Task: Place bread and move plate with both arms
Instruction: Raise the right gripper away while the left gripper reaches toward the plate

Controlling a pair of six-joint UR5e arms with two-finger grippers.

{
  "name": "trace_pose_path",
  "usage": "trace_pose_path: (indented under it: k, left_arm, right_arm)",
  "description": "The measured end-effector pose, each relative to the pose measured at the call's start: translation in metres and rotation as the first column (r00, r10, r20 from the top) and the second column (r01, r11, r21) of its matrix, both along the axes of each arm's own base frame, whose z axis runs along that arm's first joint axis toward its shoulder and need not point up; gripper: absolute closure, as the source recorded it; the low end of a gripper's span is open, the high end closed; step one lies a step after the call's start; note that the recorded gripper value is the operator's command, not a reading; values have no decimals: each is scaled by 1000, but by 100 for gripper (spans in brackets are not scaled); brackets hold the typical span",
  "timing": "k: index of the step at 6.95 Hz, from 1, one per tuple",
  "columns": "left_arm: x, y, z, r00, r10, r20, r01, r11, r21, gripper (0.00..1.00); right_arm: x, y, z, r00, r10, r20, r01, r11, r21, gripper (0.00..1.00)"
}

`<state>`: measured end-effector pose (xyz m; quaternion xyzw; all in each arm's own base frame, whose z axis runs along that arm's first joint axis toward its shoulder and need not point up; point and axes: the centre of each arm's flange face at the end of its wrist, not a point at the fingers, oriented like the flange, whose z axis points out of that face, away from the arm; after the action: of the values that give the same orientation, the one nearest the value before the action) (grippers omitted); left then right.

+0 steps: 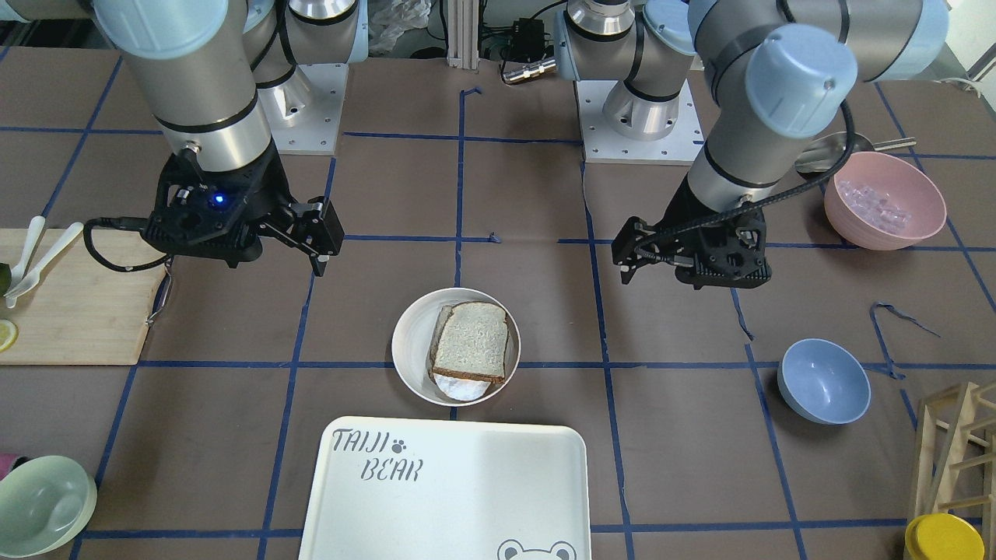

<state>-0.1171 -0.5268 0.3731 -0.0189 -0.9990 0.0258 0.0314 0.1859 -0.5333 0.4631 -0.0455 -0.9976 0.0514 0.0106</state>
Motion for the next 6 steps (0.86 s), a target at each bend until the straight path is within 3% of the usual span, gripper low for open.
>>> trace_pose_path:
  k: [1, 4, 5, 6]
  left_arm:
    - [-13, -4, -25, 999, 19, -35, -20, 1000, -20, 26]
    - [-61, -14, -87, 993, 22, -119, -21, 1000, 9, 26]
    - [-70, -18, -103, 989, 38, -146, -34, 999, 29, 39]
    - [-76, -22, -118, 987, 43, -158, -38, 999, 38, 39]
  right_arm:
    - [-5, 13, 18, 1000, 1, -16, -2, 1000, -23, 0]
    - [-13, 43, 51, 999, -5, -49, 3, 999, -35, 0]
    - [-13, 44, 54, 999, -4, -49, 2, 999, -41, 0]
    - [-13, 44, 53, 999, -1, -49, -1, 999, -39, 0]
